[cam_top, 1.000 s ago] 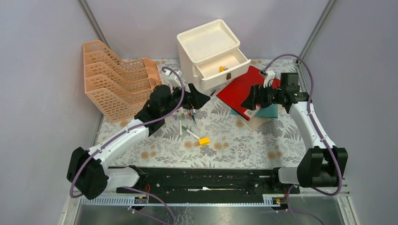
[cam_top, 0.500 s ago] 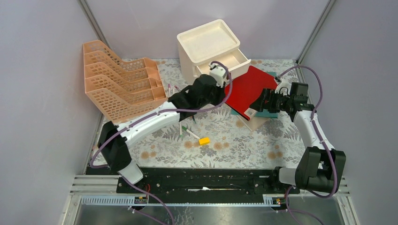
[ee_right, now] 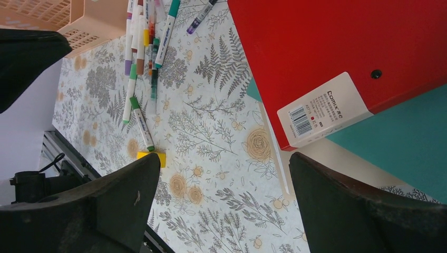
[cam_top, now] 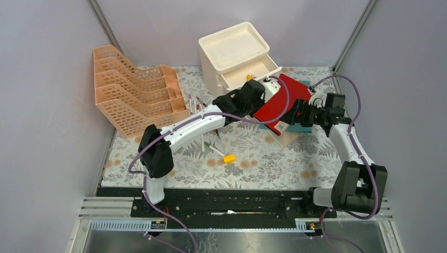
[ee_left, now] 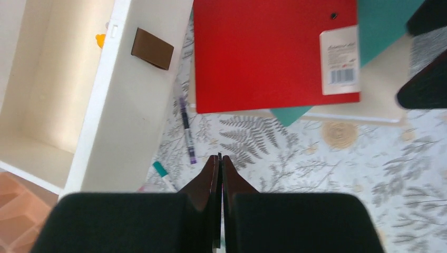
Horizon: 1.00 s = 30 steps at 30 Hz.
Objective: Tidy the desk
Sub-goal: Close the drawer in the storage box.
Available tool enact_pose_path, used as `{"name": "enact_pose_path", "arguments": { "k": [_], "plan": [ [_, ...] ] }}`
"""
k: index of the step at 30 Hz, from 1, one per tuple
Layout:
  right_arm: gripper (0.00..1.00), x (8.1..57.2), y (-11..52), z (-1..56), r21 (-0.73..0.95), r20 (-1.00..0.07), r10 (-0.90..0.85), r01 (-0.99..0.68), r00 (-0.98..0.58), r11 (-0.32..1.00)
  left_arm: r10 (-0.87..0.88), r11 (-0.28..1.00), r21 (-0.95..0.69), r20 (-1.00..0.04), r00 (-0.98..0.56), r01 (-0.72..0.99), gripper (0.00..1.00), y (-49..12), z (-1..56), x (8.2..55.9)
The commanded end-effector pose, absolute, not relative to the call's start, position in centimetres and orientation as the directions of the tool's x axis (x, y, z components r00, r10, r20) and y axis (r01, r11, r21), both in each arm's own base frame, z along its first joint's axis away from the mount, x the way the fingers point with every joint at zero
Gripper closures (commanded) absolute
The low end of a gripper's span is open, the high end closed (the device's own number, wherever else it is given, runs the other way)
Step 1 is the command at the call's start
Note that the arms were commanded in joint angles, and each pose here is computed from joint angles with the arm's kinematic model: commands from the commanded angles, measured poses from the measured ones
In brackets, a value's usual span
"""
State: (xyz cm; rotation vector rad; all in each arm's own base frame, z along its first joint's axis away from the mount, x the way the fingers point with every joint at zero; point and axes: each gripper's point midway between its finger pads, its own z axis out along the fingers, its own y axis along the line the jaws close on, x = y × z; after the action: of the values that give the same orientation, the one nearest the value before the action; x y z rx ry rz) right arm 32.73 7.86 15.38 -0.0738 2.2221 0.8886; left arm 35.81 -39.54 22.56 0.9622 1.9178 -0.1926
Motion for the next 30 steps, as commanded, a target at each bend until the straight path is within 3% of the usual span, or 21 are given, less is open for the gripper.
{"name": "enact_pose_path", "arguments": {
  "k": [1,8,20,24,30],
  "plan": [
    [0.01,33.4,8.2,15.5,0.608,-0.641,0.222,-0.31,-0.734,0.731,0.672,0.604,0.453,-0.732,-0.114,0.655,1.0,-38.6,24.0,38.2],
    [0.01,33.9,8.7,15.0,0.653,-0.604,0.225,-0.312,-0.765,0.69,0.79,0.516,0.609,-0.61,-0.06,0.602,1.0,-37.7,22.5,40.6],
    [0.0,33.2,9.0,15.7,0.641,-0.637,0.221,-0.349,-0.738,0.683,0.798,0.539,0.661,-0.599,-0.065,0.522,0.97,-36.6,22.0,45.5],
    [0.01,33.4,9.1,15.6,0.648,-0.631,0.223,-0.348,-0.743,0.677,0.796,0.577,0.703,-0.598,-0.093,0.416,0.91,-35.0,22.5,47.9],
    [0.01,33.7,9.1,15.5,0.658,-0.621,0.224,-0.345,-0.751,0.669,0.747,0.648,0.682,-0.656,-0.108,0.338,0.67,-33.9,24.0,50.7]
  ]
}}
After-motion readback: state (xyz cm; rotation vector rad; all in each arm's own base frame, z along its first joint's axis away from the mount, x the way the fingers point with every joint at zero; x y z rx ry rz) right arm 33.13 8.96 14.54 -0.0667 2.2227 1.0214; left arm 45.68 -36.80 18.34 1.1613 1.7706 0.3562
